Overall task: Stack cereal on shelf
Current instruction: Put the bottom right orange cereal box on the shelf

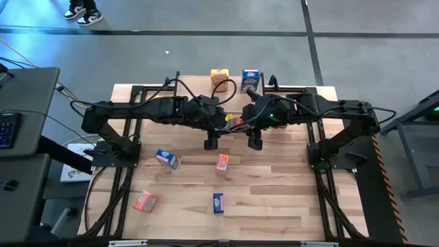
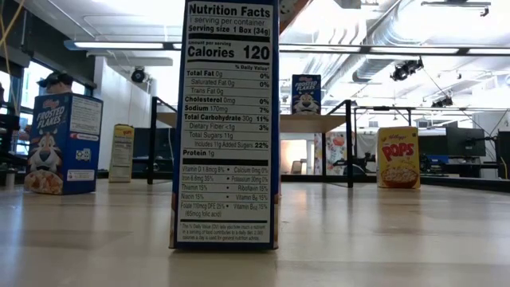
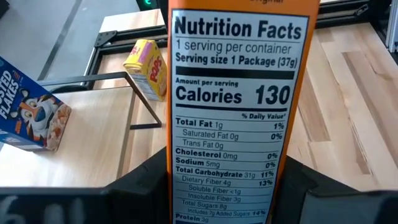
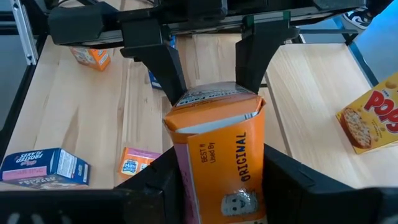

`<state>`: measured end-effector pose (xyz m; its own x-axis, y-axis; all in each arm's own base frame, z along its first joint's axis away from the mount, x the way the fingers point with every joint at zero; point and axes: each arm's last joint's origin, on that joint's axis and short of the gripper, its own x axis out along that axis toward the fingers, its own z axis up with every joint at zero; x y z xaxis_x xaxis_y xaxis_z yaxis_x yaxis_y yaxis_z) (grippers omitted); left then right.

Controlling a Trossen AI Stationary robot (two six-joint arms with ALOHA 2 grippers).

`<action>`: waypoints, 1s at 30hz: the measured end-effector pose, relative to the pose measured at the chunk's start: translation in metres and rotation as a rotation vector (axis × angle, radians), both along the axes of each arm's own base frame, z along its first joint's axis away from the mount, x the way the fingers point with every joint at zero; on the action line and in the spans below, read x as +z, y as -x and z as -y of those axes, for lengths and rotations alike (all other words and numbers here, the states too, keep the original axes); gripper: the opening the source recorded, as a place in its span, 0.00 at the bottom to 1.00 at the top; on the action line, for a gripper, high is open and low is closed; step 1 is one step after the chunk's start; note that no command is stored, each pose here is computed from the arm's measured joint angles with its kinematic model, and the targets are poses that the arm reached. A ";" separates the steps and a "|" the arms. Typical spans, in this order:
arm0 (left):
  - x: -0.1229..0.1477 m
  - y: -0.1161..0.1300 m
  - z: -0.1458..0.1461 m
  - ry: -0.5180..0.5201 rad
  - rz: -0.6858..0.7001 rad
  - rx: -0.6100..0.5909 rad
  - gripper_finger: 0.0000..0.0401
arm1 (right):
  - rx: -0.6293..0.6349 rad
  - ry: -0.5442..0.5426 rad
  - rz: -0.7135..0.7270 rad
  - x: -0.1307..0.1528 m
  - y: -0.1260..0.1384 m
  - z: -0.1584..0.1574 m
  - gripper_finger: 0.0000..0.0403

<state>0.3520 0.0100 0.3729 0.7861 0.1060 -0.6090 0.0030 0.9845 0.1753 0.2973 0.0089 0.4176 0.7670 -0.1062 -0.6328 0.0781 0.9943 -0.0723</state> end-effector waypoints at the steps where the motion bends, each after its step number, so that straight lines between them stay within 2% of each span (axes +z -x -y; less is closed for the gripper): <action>1: 0.000 0.000 0.000 0.000 0.000 0.000 0.42 | 0.000 -0.001 0.000 0.000 0.000 0.000 0.38; 11: 0.000 0.000 0.000 0.003 0.000 -0.001 0.41 | 0.000 0.000 -0.002 0.000 0.000 0.000 0.40; 21: 0.000 0.000 0.000 0.003 0.002 -0.002 0.41 | 0.001 0.005 -0.002 0.000 0.000 0.000 0.51; 30: -0.001 0.002 0.000 0.002 -0.021 -0.001 0.41 | 0.016 0.036 -0.002 0.000 0.000 0.000 0.66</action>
